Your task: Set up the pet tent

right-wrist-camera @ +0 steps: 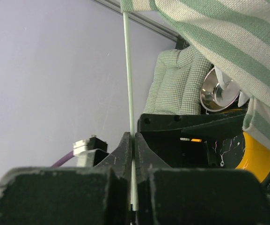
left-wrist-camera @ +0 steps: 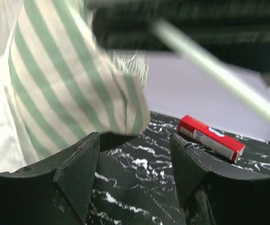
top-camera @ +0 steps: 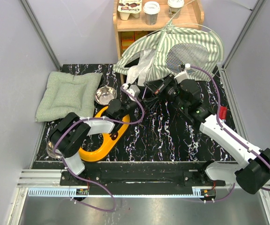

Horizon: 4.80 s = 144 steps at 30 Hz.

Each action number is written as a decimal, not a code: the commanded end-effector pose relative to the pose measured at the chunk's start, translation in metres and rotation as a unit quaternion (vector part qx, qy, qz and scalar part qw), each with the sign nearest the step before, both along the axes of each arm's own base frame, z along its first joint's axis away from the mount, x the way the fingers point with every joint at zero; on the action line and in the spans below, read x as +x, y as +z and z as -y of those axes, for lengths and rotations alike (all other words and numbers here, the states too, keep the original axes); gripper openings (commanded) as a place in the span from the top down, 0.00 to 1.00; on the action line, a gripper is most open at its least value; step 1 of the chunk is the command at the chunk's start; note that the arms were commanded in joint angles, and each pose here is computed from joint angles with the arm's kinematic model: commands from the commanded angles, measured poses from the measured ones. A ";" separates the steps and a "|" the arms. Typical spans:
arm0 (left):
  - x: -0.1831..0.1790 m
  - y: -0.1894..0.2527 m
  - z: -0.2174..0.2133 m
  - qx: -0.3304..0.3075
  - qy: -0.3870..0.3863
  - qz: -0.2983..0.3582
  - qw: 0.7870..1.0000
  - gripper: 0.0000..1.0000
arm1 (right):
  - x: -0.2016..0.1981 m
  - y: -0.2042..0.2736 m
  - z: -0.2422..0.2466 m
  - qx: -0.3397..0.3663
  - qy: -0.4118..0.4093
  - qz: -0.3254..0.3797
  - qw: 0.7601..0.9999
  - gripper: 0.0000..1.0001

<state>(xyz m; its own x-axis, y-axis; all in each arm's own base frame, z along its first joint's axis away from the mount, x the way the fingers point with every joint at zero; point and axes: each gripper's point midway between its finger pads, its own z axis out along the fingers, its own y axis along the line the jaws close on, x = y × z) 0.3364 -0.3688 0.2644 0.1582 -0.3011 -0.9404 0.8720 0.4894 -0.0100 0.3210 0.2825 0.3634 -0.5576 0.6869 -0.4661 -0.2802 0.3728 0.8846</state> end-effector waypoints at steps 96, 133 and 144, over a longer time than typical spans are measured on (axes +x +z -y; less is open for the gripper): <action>-0.024 -0.012 -0.032 0.049 -0.044 -0.012 0.998 1.00 | 0.081 -0.007 0.042 -0.170 -0.105 0.159 0.967 1.00; -0.008 0.003 -0.027 0.066 -0.085 -0.102 0.989 0.93 | 0.072 -0.058 0.040 -0.253 -0.058 0.149 0.954 1.00; 0.005 0.005 -0.041 0.077 -0.065 -0.106 0.989 0.72 | 0.075 -0.062 0.041 -0.264 -0.061 0.152 0.950 1.00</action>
